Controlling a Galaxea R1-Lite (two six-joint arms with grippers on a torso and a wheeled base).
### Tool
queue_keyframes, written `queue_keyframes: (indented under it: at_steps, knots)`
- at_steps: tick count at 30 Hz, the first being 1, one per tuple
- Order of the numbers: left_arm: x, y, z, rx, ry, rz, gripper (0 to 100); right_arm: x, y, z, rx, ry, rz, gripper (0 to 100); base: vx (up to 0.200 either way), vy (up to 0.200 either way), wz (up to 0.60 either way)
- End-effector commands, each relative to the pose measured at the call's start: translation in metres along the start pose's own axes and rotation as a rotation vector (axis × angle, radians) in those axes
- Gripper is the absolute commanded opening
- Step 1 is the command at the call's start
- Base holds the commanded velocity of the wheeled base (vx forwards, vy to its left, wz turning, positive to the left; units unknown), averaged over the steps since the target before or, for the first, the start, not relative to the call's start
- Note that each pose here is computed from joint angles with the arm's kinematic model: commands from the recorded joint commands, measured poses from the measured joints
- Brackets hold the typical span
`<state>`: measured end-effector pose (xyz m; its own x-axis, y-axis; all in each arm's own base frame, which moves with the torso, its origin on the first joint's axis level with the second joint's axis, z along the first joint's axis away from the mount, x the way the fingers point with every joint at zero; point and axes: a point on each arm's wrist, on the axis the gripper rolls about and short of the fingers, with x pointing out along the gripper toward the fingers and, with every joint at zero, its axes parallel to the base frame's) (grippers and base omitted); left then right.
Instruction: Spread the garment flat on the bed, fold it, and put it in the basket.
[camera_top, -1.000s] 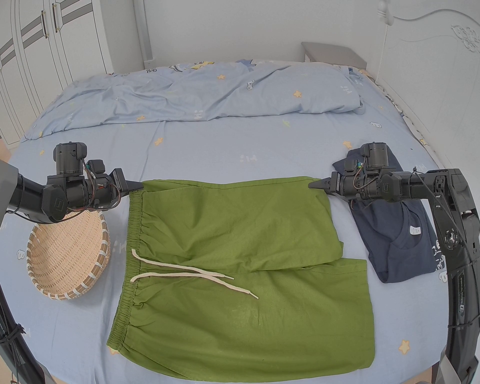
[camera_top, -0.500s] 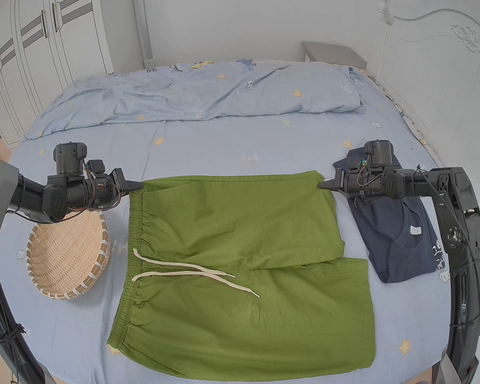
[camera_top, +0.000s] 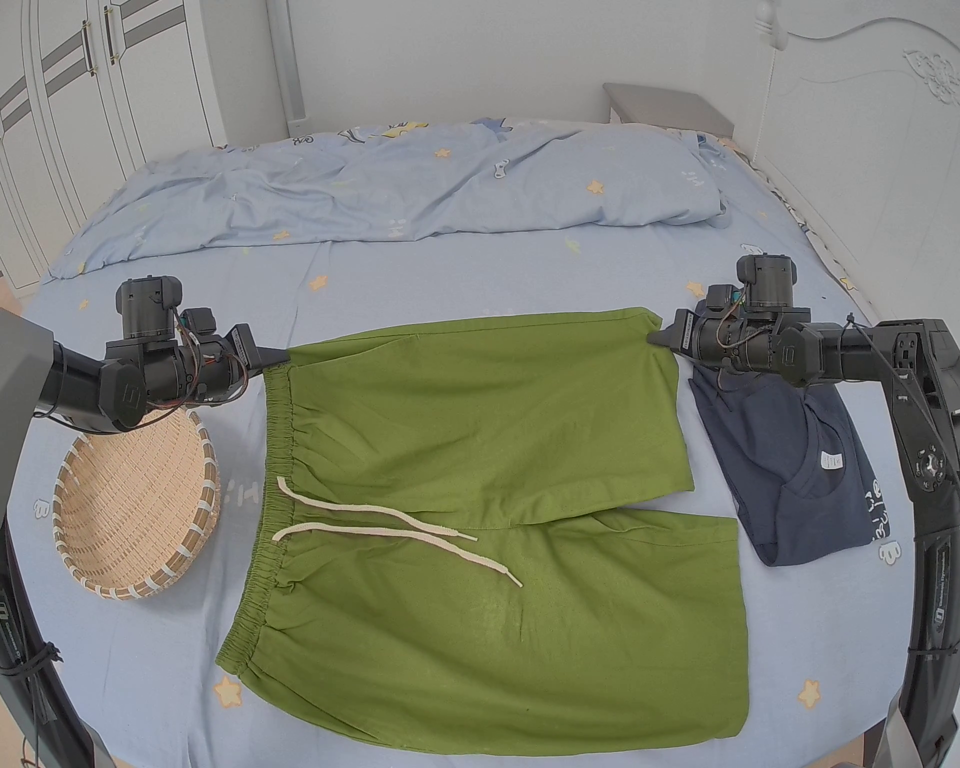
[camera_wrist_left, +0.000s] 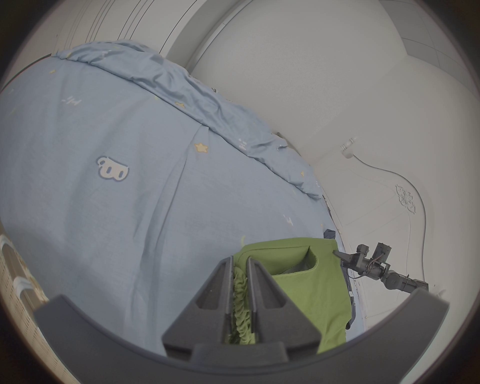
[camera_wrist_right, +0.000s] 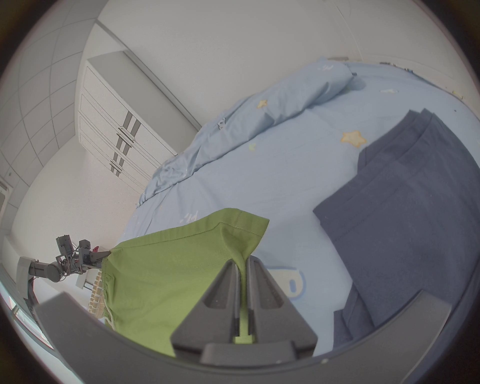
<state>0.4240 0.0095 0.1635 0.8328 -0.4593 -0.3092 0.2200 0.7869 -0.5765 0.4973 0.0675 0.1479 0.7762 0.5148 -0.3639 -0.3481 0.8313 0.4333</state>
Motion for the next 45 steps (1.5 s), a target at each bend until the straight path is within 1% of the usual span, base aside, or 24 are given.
queue_keyframes:
  at_steps: [1, 3, 6, 9, 12, 15, 24, 25, 26, 32, 37, 39, 40, 41, 43, 45]
  knots:
    - [0.008, 0.007, -0.001, -0.005, 0.002, 0.006, 0, 0.0, 0.007, -0.002, -0.014, -0.016, -0.003, 0, 0.0, 0.0, 0.0]
    - [0.007, 0.009, 0.001, -0.007, -0.001, 0.011, 0, 0.004, 0.01, -0.007, -0.035, -0.07, -0.013, 0, 0.0, 0.0, 0.0]
    - [0.007, 0.009, 0.001, -0.007, -0.001, 0.011, 0, 0.006, 0.012, -0.008, -0.045, -0.091, -0.018, 0, 0.0, 0.0, 0.0]
    - [0.002, 0.016, 0.005, -0.012, -0.016, 0.026, 0, 0.007, 0.014, -0.009, -0.054, -0.116, -0.042, 0, 0.0, 0.0, 0.0]
    - [0.003, 0.019, 0.004, -0.016, -0.013, 0.03, 0, 0.003, 0.017, -0.006, -0.059, -0.134, -0.062, 0, 0.0, 0.0, 0.0]
    - [0.005, 0.02, 0.002, -0.018, -0.008, 0.031, 0, -0.001, 0.019, -0.004, -0.062, -0.139, -0.067, 0, 0.0, 0.0, 0.0]
    - [0.015, 0.027, -0.002, -0.023, 0.007, 0.034, 0, 0.002, 0.017, -0.009, -0.071, -0.121, -0.072, 0, 0.0, 0.0, 0.0]
    - [0.016, 0.027, -0.002, -0.021, 0.006, 0.032, 100, 0.003, 0.019, -0.01, -0.072, -0.117, -0.069, 0, 0.0, 0.0, 0.0]
    - [0.017, 0.027, -0.002, -0.021, 0.006, 0.032, 100, 0.003, 0.018, -0.011, -0.071, -0.115, -0.07, 100, 0.0, 0.0, 0.0]
    - [0.017, 0.026, -0.002, -0.019, 0.004, 0.029, 100, 0.008, 0.02, -0.015, -0.072, -0.106, -0.063, 100, 0.0, 0.0, 0.0]
    - [0.015, 0.022, -0.002, -0.015, 0.007, 0.026, 100, 0.003, 0.019, -0.01, -0.068, -0.117, -0.066, 100, 0.0, 0.0, 0.0]
    - [0.01, 0.01, -0.001, -0.004, 0.003, 0.01, 100, -0.005, 0.02, -0.004, -0.062, -0.133, -0.068, 100, 0.0, 0.0, 0.0]
    - [0.008, 0.007, -0.001, -0.001, 0.003, 0.006, 100, -0.006, 0.02, -0.003, -0.063, -0.136, -0.068, 100, 0.0, 0.0, 0.0]
    - [-0.001, -0.003, 0.001, 0.009, -0.009, -0.001, 100, -0.017, 0.018, 0.002, -0.055, -0.147, -0.076, 100, 0.0, 0.0, 0.0]
    - [-0.008, -0.011, 0.002, 0.016, -0.016, -0.006, 100, -0.026, 0.017, 0.004, -0.046, -0.147, -0.085, 100, 0.0, 0.0, 0.0]
    - [-0.021, -0.031, 0.003, 0.027, -0.021, -0.034, 100, -0.049, 0.019, 0.003, -0.009, -0.133, -0.102, 100, 0.0, 0.0, 0.0]
